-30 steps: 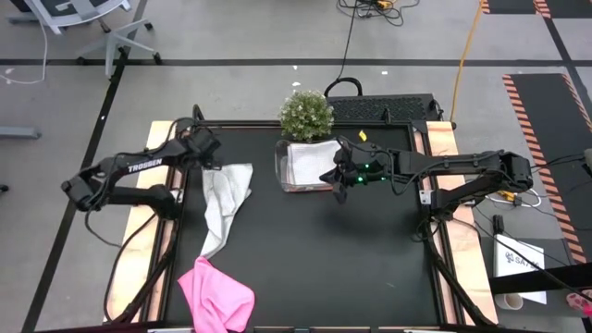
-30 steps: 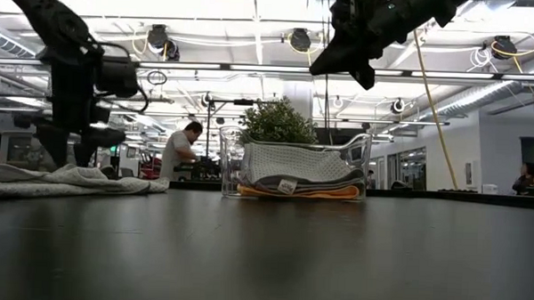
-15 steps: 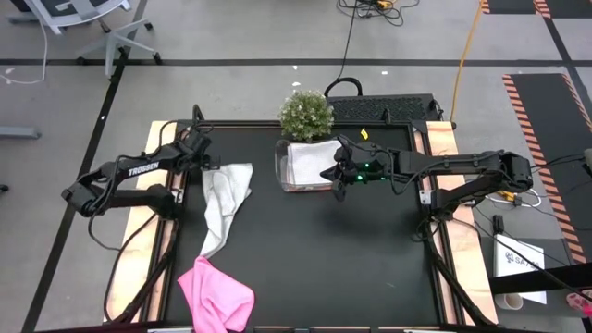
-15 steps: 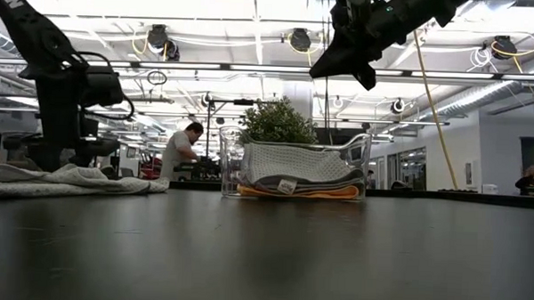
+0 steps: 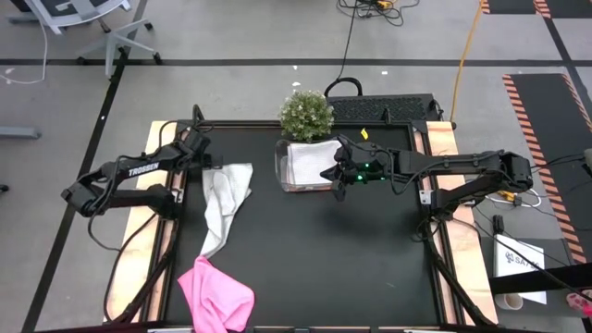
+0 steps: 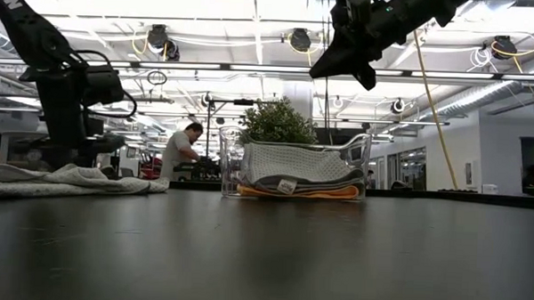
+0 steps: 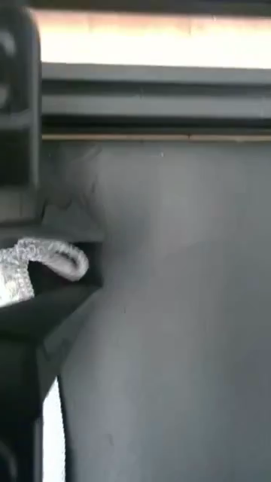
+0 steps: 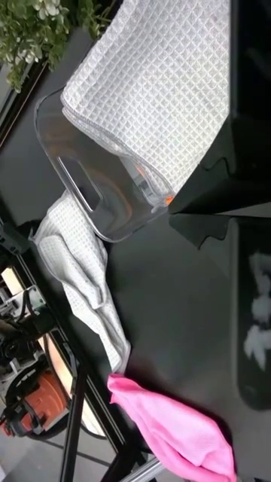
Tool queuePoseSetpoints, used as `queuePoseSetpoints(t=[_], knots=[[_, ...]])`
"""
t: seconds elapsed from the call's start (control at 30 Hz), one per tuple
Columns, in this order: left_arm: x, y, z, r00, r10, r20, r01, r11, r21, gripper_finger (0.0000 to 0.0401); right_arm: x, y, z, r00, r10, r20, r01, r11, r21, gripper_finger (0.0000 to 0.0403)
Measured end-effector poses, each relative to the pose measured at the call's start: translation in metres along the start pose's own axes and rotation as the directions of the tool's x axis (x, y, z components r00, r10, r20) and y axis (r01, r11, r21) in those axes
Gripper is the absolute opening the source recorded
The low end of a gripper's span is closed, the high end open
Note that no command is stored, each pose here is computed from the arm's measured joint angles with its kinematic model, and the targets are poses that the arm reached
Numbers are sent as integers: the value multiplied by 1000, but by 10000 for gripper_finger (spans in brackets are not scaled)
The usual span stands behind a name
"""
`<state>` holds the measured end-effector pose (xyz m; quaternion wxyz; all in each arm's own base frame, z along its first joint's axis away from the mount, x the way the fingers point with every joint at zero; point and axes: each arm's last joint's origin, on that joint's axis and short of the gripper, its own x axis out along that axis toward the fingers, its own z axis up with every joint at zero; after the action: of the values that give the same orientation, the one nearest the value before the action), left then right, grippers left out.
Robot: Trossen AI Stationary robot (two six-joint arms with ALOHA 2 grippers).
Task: Fold microfiber towels
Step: Fold the gray microfiber towel on the table
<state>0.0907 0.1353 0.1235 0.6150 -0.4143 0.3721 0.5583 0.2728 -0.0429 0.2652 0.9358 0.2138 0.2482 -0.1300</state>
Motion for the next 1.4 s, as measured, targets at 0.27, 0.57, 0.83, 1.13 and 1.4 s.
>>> queuePoseSetpoints(t=[0.27, 0.57, 0.83, 1.13, 1.4], knots=[[1, -1, -1, 999, -35, -22, 37, 995, 95, 5, 0, 0, 0, 1000, 4, -2, -4, 1000, 0, 2], [-12, -6, 7, 996, -25, -89, 38, 988, 148, 2, 0, 0, 0, 1000, 5, -3, -5, 1000, 0, 2], [-16, -6, 9, 995, 4, -104, 14, 985, 172, 49, 0, 0, 0, 1000, 9, -5, -9, 1000, 0, 2], [-16, -5, 10, 996, 17, -93, 1, 982, 190, 133, 0, 0, 0, 1000, 9, -5, -9, 1000, -2, 2], [-17, -1, 8, 991, 96, -94, -75, 975, 209, 158, 0, 0, 0, 1000, 9, -5, -9, 1000, -3, 2]])
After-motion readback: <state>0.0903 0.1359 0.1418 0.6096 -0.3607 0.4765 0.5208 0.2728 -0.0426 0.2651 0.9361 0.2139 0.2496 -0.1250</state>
